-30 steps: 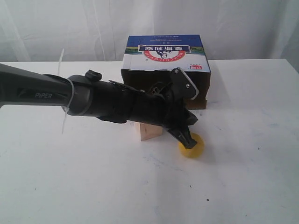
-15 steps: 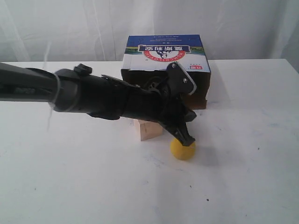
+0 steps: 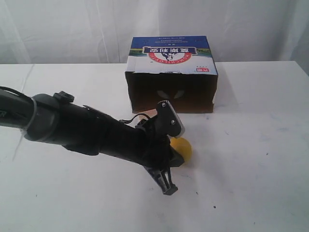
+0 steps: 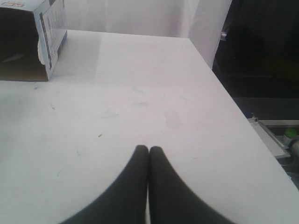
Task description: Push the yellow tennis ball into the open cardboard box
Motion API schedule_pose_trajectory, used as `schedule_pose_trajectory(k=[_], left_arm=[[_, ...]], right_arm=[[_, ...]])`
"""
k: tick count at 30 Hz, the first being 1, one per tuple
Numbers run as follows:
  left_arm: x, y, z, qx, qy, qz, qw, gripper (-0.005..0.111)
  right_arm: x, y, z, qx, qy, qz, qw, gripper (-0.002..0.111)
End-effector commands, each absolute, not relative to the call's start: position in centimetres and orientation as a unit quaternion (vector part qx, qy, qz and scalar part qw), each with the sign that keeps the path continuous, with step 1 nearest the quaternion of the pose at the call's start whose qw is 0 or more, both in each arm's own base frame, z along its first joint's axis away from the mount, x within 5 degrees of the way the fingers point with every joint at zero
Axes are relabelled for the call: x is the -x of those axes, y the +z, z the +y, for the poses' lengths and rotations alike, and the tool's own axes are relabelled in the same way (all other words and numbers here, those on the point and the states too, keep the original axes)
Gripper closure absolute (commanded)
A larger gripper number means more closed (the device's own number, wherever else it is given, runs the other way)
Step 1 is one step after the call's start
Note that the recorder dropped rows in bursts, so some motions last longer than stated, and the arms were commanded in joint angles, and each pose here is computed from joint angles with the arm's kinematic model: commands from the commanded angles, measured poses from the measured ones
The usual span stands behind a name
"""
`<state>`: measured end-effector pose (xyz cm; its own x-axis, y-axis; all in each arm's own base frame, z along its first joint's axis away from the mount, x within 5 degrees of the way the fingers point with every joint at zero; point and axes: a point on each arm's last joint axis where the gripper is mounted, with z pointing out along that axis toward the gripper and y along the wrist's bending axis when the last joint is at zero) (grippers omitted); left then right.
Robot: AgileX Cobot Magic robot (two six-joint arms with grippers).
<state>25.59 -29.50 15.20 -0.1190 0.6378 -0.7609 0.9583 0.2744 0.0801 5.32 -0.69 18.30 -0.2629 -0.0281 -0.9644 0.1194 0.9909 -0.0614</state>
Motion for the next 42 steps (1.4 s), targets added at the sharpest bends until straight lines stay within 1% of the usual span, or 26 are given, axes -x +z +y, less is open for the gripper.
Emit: schedule_pose_trajectory(k=[1, 4, 5, 7, 9, 13, 15, 18, 19, 21, 25, 30, 33, 35, 36, 38, 42], left_arm=[[-26.1, 15.2, -30.6, -0.577, -0.236, 0.69, 0.368, 0.107], [-26.4, 14.9, -30.9, -0.578, -0.241, 0.688, 0.368, 0.107], [-26.3, 14.9, -31.0, -0.579, -0.245, 0.686, 0.367, 0.107], [-26.3, 15.5, -31.0, -0.577, -0.246, 0.683, 0.373, 0.107], [-26.2, 16.4, -30.9, -0.574, -0.246, 0.68, 0.384, 0.107], [-26.1, 20.0, -30.3, -0.563, -0.236, 0.667, 0.426, 0.107], [-26.2, 21.3, -30.0, -0.558, -0.221, 0.666, 0.442, 0.107], [-26.8, 21.0, -29.5, -0.563, -0.177, 0.672, 0.449, 0.107], [-27.0, 20.2, -29.6, -0.57, -0.165, 0.673, 0.442, 0.107], [-27.4, 18.8, -29.5, -0.58, -0.169, 0.672, 0.429, 0.107], [-27.6, 16.1, -29.7, -0.585, -0.178, 0.683, 0.398, 0.107], [-27.7, 15.1, -29.8, -0.588, -0.181, 0.688, 0.386, 0.107], [-27.4, 15.0, -30.0, -0.591, -0.196, 0.682, 0.383, 0.107], [-27.3, 14.9, -30.1, -0.593, -0.205, 0.678, 0.382, 0.107], [-27.2, 15.0, -30.2, -0.594, -0.21, 0.676, 0.382, 0.107], [-27.1, 15.0, -30.3, -0.595, -0.217, 0.673, 0.381, 0.107], [-27.0, 15.1, -30.4, -0.605, -0.224, 0.661, 0.383, 0.107]], right_arm=[[-5.3, 18.2, -0.7, -0.04, -0.055, 0.79, 0.609, 0.108], [-5.3, 18.2, -0.7, -0.035, -0.061, 0.79, 0.609, 0.108], [-5.3, 18.3, -0.9, -0.011, -0.088, 0.789, 0.608, 0.108], [-5.3, 18.4, -1.0, 0.011, -0.113, 0.786, 0.608, 0.108], [-5.3, 18.4, -1.0, 0.038, -0.136, 0.783, 0.606, 0.108], [-5.3, 18.6, -1.0, 0.104, -0.188, 0.772, 0.599, 0.108], [-5.4, 18.8, -1.0, 0.106, -0.191, 0.764, 0.607, 0.108], [-5.5, 19.7, -0.9, 0.099, -0.196, 0.732, 0.645, 0.108], [-5.6, 20.0, -0.9, 0.097, -0.197, 0.719, 0.659, 0.108], [-5.6, 20.5, -0.9, 0.083, -0.19, 0.701, 0.682, 0.108], [-5.5, 21.3, -0.8, 0.02, -0.133, 0.675, 0.725, 0.108], [-5.3, 22.9, -0.8, -0.083, -0.014, 0.604, 0.793, 0.108], [-5.0, 23.8, -0.8, -0.156, 0.102, 0.544, 0.818, 0.108], [-4.8, 24.3, -0.8, -0.211, 0.205, 0.497, 0.816, 0.108], [-4.7, 24.5, -0.8, -0.226, 0.237, 0.481, 0.813, 0.108], [-4.6, 24.7, -0.7, -0.236, 0.264, 0.464, 0.812, 0.108], [-4.3, 25.2, -0.7, -0.221, 0.265, 0.438, 0.83, 0.108]])
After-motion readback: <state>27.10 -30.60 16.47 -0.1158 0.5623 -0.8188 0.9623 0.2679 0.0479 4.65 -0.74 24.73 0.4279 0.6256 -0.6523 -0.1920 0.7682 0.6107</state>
